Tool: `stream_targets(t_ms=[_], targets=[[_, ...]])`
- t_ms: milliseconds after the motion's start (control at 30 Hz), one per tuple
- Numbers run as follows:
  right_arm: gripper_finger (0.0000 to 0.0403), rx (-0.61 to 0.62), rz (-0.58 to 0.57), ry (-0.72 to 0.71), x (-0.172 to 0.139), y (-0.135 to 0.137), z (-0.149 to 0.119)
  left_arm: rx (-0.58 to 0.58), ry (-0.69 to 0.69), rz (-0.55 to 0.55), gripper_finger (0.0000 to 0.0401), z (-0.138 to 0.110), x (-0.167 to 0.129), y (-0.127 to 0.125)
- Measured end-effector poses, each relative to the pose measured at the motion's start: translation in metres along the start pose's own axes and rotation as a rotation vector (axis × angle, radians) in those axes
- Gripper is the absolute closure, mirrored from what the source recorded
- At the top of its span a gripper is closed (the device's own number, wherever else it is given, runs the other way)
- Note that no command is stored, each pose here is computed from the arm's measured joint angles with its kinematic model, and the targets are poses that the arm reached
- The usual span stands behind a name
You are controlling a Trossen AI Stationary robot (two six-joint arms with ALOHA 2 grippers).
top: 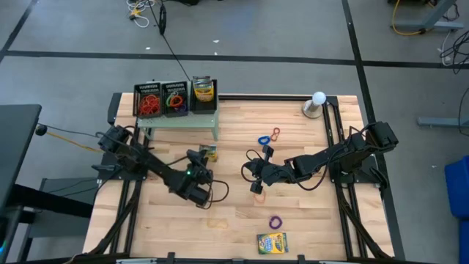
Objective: Pick & Place Office Desk Supplies
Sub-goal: Put the crayon box into the right black bin on the shelf
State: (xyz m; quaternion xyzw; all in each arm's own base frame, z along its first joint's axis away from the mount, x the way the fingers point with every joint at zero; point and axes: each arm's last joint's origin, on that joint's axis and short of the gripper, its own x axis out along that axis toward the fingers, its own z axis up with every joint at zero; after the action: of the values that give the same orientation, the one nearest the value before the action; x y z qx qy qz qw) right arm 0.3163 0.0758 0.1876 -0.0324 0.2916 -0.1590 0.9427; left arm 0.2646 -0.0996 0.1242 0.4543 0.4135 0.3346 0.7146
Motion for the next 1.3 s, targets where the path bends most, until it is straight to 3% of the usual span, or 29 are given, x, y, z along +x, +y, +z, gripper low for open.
stream_targets(t_ms=[300,433,700,933,1100,1300], targets=[[0.0387,-0.001,0.0,0.0,0.0,0.0,0.0,0.013,0.024,0.002,0.0174,-0.002,0.004,0.007],[0.0387,-0.001,0.0,0.001,0.0,0.0,0.0,-0.04,0.022,-0.049,0.0174,-0.002,-0.001,0.02],[0.0387,-0.002,0.0,0.003,0.0,0.0,0.0,-0.179,0.024,-0.361,0.0174,-0.004,-0.003,0.07],[0.0387,-0.001,0.0,0.001,0.0,0.0,0.0,-0.309,0.009,-0.626,0.0174,-0.01,0.025,0.112],[0.0387,-0.001,0.0,0.001,0.0,0.0,0.0,-0.319,-0.054,-0.715,0.0174,-0.007,0.05,0.12],[0.0387,-0.01,0.0,0.001,0.0,0.0,0.0,-0.309,-0.022,-0.799,0.017,-0.01,0.069,0.114]])
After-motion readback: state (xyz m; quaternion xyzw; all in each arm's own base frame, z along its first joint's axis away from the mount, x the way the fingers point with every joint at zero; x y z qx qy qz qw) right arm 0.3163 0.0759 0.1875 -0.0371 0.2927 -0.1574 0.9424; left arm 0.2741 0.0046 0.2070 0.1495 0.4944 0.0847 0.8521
